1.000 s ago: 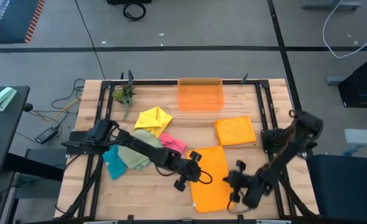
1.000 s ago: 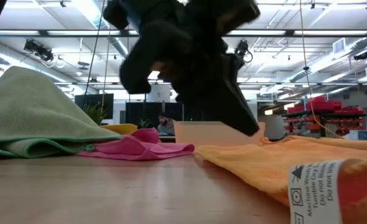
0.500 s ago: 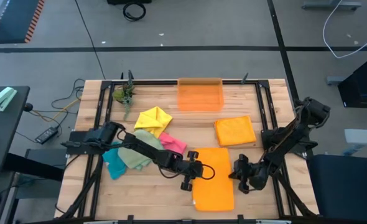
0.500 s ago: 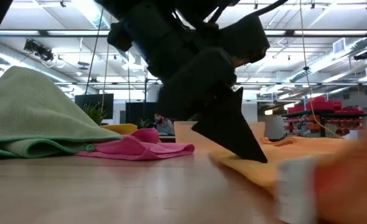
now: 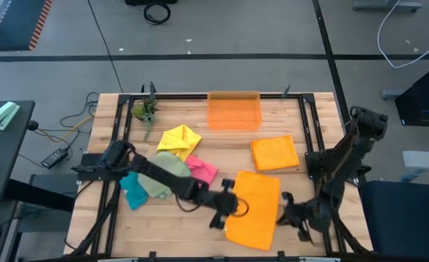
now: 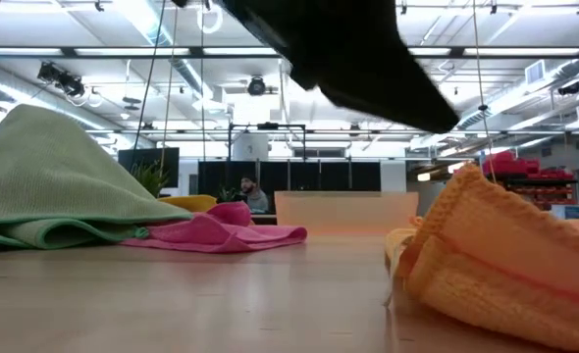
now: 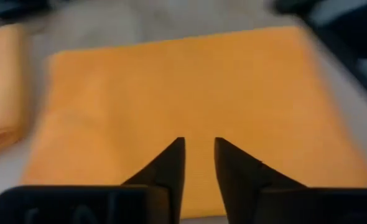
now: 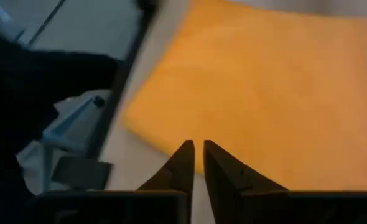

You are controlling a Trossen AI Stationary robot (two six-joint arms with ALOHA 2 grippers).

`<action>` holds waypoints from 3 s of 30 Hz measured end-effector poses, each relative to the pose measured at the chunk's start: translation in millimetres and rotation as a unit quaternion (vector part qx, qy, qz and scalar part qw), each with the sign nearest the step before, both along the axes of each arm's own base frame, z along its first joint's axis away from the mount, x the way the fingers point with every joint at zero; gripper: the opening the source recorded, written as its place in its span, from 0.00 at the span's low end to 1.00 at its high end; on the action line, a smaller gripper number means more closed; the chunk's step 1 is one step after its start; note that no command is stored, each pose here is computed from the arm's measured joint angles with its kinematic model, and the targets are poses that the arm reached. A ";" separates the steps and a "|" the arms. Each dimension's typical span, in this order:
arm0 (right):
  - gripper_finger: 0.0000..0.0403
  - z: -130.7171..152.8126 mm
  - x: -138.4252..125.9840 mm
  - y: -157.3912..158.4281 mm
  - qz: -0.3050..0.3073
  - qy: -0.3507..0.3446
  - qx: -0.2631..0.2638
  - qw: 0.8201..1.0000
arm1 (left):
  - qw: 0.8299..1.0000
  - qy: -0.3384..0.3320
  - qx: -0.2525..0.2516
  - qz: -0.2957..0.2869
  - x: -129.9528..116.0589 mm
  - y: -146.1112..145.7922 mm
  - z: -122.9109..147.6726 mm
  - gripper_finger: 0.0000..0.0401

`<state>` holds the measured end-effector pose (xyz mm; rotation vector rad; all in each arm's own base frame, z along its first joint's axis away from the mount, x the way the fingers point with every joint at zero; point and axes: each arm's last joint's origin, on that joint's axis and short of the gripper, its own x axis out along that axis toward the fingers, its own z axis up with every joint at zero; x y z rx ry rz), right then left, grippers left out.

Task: Fold microfiber towels
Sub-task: Fold the left orange microfiber cloth

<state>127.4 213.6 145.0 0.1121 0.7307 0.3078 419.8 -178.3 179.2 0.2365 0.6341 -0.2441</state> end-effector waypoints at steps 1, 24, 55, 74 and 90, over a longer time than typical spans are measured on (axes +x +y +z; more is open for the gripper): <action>0.15 0.4 -0.9 8.9 0.015 -0.008 -0.015 1.000 | 1.000 -0.003 0.004 -0.013 -1.2 -6.4 -2.9 0.28; 0.46 -18.5 23.9 95.3 0.029 0.011 -0.127 0.991 | 0.988 0.045 0.062 -0.136 -24.0 -55.4 -46.1 0.40; 0.45 -39.7 46.9 90.9 -0.005 0.069 -0.075 0.995 | 0.983 0.100 0.013 -0.152 -11.9 -32.0 -64.9 0.31; 0.02 -42.0 52.1 83.7 -0.046 0.111 -0.052 0.991 | 0.987 0.079 0.018 -0.142 -4.8 -36.6 -39.7 0.37; 0.02 -42.3 51.6 83.5 -0.046 0.111 -0.055 0.991 | 0.991 0.098 -0.006 0.087 13.4 27.6 -23.5 0.22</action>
